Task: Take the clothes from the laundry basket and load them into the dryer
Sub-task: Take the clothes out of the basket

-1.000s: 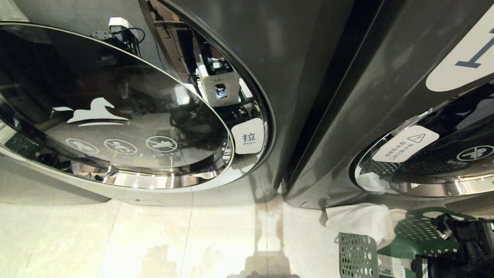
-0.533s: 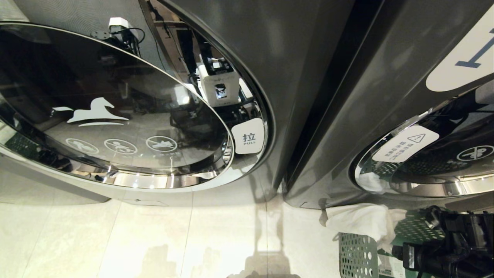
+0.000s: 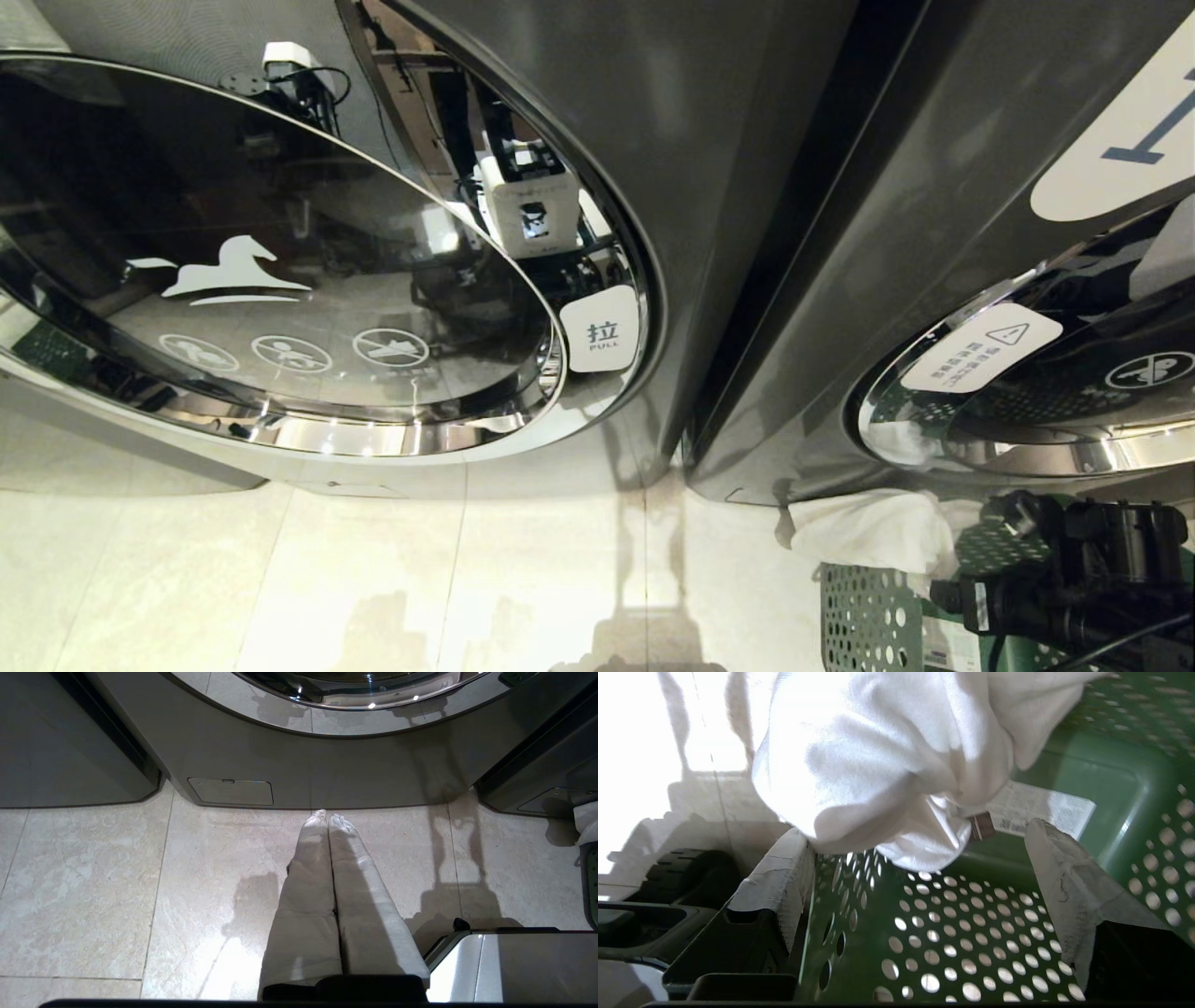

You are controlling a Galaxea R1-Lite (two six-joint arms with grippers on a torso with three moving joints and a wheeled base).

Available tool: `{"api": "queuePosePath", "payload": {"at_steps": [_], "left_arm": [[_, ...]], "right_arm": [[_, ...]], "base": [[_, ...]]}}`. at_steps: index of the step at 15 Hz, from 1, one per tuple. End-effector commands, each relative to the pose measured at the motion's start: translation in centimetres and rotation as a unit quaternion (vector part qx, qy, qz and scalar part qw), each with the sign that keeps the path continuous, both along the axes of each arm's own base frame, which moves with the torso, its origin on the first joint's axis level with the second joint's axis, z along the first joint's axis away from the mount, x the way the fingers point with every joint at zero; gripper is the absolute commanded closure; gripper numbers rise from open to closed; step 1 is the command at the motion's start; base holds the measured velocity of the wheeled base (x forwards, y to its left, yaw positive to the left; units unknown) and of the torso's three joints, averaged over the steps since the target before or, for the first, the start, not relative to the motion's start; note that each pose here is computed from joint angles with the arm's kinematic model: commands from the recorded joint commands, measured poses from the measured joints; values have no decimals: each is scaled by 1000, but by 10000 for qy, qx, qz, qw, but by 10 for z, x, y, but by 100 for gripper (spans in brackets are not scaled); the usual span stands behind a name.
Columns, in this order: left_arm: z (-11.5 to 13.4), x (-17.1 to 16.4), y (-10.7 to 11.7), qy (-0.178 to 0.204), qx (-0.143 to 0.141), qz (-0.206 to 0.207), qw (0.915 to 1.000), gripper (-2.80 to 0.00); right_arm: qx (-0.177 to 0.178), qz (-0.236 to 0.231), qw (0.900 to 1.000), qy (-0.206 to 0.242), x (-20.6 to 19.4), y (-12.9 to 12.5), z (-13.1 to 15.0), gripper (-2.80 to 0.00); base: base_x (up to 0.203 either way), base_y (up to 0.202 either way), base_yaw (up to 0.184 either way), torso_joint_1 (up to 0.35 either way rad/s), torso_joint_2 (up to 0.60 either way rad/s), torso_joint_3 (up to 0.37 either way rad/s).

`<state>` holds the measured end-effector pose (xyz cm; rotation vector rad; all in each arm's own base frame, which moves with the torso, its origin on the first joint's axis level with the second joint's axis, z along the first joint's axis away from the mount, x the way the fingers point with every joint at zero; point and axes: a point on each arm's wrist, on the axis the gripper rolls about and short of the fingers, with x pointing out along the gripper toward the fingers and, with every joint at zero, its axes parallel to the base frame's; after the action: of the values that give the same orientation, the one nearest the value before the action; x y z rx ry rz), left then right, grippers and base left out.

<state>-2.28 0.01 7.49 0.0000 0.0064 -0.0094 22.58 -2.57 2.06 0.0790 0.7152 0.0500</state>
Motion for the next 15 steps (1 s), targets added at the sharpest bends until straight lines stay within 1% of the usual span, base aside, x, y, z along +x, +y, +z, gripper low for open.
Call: {"api": "queuePosePath", "payload": {"at_steps": [1, 5, 9, 12, 15], "left_arm": [[0, 0, 0, -1, -7, 1, 10000, 0], [0, 0, 0, -2, 0, 1, 10000, 0], [0, 0, 0, -2, 0, 1, 10000, 0], [0, 0, 0, -2, 0, 1, 10000, 0], [0, 0, 0, -2, 0, 1, 10000, 0]], "right_arm": [[98, -14, 9999, 32, 5, -7, -6, -280], [272, 60, 9996, -20, 16, -17, -12, -280], [-152, 175, 9997, 1, 3, -29, -10, -280], [-67, 192, 9996, 210, -18, -25, -9, -280], [-27, 258, 9996, 113, -25, -23, -3, -280]], "base": [[0, 0, 0, 0, 0, 0], [0, 0, 0, 0, 0, 0], [0, 0, 0, 0, 0, 0], [0, 0, 0, 0, 0, 0], [0, 0, 0, 0, 0, 0]]}}
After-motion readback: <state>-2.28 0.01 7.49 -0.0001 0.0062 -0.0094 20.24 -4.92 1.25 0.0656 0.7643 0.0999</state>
